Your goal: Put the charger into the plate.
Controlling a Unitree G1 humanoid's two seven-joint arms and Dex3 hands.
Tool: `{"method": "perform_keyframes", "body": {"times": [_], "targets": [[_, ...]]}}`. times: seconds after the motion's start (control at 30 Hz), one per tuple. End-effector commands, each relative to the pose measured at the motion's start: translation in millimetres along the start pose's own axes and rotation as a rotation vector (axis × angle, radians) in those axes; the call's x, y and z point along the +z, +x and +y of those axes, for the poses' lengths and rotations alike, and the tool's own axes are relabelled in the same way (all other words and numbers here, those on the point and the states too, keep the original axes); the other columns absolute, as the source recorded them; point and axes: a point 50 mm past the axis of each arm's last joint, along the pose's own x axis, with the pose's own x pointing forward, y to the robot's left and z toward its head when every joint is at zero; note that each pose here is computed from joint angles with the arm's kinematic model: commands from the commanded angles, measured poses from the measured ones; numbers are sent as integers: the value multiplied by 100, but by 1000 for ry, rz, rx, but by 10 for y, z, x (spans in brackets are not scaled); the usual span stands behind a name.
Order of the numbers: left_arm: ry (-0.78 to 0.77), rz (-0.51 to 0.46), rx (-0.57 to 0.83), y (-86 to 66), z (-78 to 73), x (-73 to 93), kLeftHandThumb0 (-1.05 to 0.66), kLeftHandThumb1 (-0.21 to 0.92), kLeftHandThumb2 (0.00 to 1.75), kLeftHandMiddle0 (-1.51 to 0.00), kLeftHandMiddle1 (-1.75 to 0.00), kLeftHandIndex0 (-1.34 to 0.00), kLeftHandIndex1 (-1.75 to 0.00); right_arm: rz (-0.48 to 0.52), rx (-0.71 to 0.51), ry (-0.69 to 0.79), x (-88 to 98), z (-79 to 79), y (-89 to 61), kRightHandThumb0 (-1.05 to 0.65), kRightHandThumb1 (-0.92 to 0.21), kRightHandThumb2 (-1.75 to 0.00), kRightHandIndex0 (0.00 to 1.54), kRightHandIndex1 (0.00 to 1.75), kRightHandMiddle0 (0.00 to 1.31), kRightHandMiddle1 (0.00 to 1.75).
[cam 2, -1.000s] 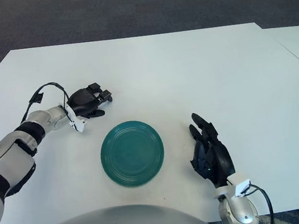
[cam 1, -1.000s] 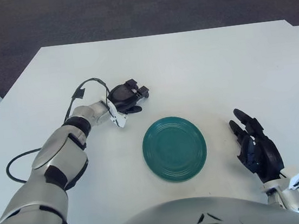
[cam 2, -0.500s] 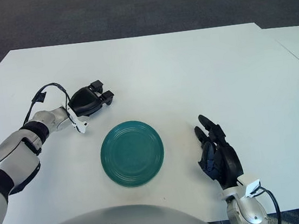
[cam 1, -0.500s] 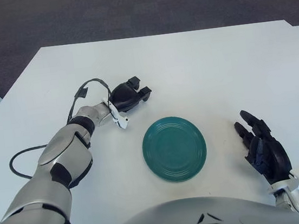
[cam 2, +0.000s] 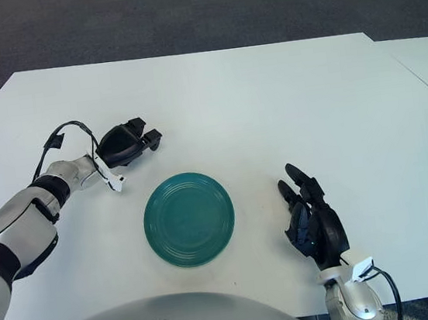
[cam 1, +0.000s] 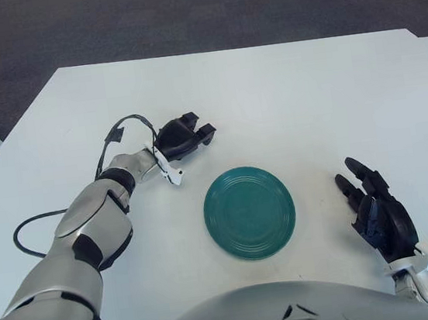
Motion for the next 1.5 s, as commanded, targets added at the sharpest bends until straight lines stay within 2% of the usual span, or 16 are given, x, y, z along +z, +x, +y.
{"method": "perform_keyframes", "body": {"times": [0.0, 0.77, 0.9, 1.03, 1.1, 1.17, 1.2, 1.23, 1.27, 1.3, 1.33, 1.37, 1.4, 1.47], "targets": [[-27, 9, -42, -115, -133, 64, 0, 33, 130, -60, -171, -39, -175, 45, -9, -23, -75, -46, -11, -91, -92, -100, 23, 0, 0, 47], [-155, 87, -18, -153, -104, 7, 0, 35, 127, -60, -169, -37, -175, 40, 6, -60, -98, -9, 26, -91, -92, -101, 23, 0, 0, 48], [-239, 145, -12, -66, -38, -27, 0, 36, 126, -61, -168, -36, -175, 41, 10, -57, -101, 17, 24, -91, -92, -101, 23, 1, 0, 48], [-401, 225, 35, 187, 182, -82, 0, 36, 126, -60, -169, -36, -175, 49, 13, -40, -96, 19, 25, -91, -92, -101, 24, 1, 0, 49], [-484, 261, 86, 308, 368, -134, 0, 36, 127, -60, -170, -36, -175, 60, 17, -31, -97, 23, 25, -91, -92, -101, 25, 1, 0, 50], [-579, 302, 118, 366, 515, -157, -1, 42, 114, -56, -173, -42, -157, 68, 22, -25, -100, 33, 30, -92, -92, -101, 25, 1, 0, 53], [-614, 318, 121, 366, 557, -161, -8, 50, 104, -57, -173, -39, -160, 70, 23, -22, -102, 39, 35, -92, -92, -101, 26, 1, 0, 54], [-645, 340, 115, 354, 599, -166, -18, 65, 84, -58, -174, -33, -165, 67, 27, -15, -99, 49, 37, -92, -92, -101, 26, 1, 0, 55], [-666, 356, 107, 341, 630, -167, -40, 75, 74, -37, -164, -22, -149, 66, 29, -10, -97, 55, 37, -93, -92, -101, 26, 1, 0, 57], [-671, 376, 96, 323, 658, -200, -55, 81, 67, -24, -158, -16, -138, 63, 32, -6, -100, 69, 38, -94, -92, -101, 26, 1, 0, 58], [-673, 390, 87, 309, 679, -223, -61, 83, 67, -19, -142, -13, -129, 62, 34, -4, -103, 78, 39, -94, -92, -101, 26, 0, 0, 58], [-673, 400, 80, 298, 690, -241, -71, 86, 65, -19, -107, -8, -114, 62, 35, -3, -107, 88, 43, -95, -92, -101, 26, 0, 0, 58], [-651, 423, 76, 280, 777, -340, -74, 88, 65, -21, -92, -7, -109, 59, 37, -3, -110, 97, 46, -95, -92, -101, 26, 0, 0, 58], [-599, 463, 82, 234, 1005, -513, -88, 90, 70, -19, -43, -3, -77, 54, 40, -3, -114, 114, 50, -96, -92, -102, 26, 0, 0, 59]]}}
